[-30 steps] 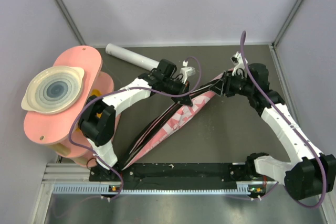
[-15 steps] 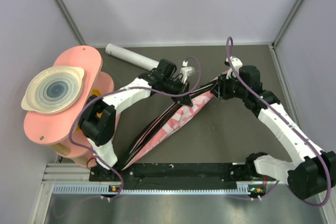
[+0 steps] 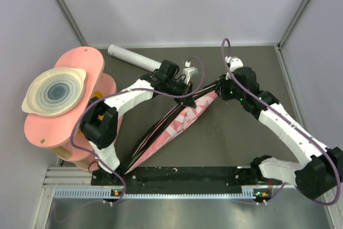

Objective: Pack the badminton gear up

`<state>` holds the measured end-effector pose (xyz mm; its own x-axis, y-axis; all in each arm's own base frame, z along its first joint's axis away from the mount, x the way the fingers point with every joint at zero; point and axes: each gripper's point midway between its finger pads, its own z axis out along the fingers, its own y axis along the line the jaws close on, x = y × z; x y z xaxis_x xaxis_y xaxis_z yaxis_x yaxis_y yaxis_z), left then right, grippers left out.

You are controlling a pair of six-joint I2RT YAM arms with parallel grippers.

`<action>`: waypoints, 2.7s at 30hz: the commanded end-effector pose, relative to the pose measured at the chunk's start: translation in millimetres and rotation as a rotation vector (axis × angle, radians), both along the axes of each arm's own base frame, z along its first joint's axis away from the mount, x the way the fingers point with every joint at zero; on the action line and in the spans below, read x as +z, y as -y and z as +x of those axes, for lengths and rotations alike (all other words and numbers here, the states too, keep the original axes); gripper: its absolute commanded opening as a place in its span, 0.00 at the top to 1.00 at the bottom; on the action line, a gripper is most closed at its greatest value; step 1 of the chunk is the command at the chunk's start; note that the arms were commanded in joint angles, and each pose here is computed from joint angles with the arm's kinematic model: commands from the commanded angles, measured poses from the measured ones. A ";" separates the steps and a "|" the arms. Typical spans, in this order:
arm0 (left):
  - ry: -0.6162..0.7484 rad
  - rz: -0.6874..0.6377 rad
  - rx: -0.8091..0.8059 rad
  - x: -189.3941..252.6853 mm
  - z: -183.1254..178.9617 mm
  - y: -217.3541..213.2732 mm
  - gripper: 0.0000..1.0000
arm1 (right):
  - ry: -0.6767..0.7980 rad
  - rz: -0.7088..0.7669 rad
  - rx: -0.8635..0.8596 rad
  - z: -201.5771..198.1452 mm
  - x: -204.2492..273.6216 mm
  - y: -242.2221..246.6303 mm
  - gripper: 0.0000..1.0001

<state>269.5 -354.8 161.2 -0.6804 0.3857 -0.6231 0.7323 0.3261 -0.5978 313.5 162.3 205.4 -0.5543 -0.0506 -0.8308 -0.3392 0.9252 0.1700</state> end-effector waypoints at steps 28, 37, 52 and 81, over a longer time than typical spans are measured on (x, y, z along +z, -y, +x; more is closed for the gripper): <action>-0.040 -0.076 -0.044 25.6 -6.0 16.3 1.00 | 0.171 -0.057 0.373 -27.0 21.9 -84.1 1.00; -0.036 -0.087 -0.062 27.6 -7.0 16.7 1.00 | 0.136 -0.027 0.537 -77.7 -7.6 -126.8 1.00; -0.008 -0.068 -0.048 24.0 -9.9 10.3 1.00 | -0.051 0.458 -0.283 -53.8 46.8 -9.1 0.18; 0.247 -0.032 0.120 71.5 -12.8 0.1 0.40 | -0.313 0.662 -0.841 -11.8 15.5 19.1 1.00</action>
<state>254.4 -364.8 171.0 -0.6174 0.4102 -0.6712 0.7858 0.3622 -0.5014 296.9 145.2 195.5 -0.4729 0.7783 -0.4132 0.4917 0.6222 0.6092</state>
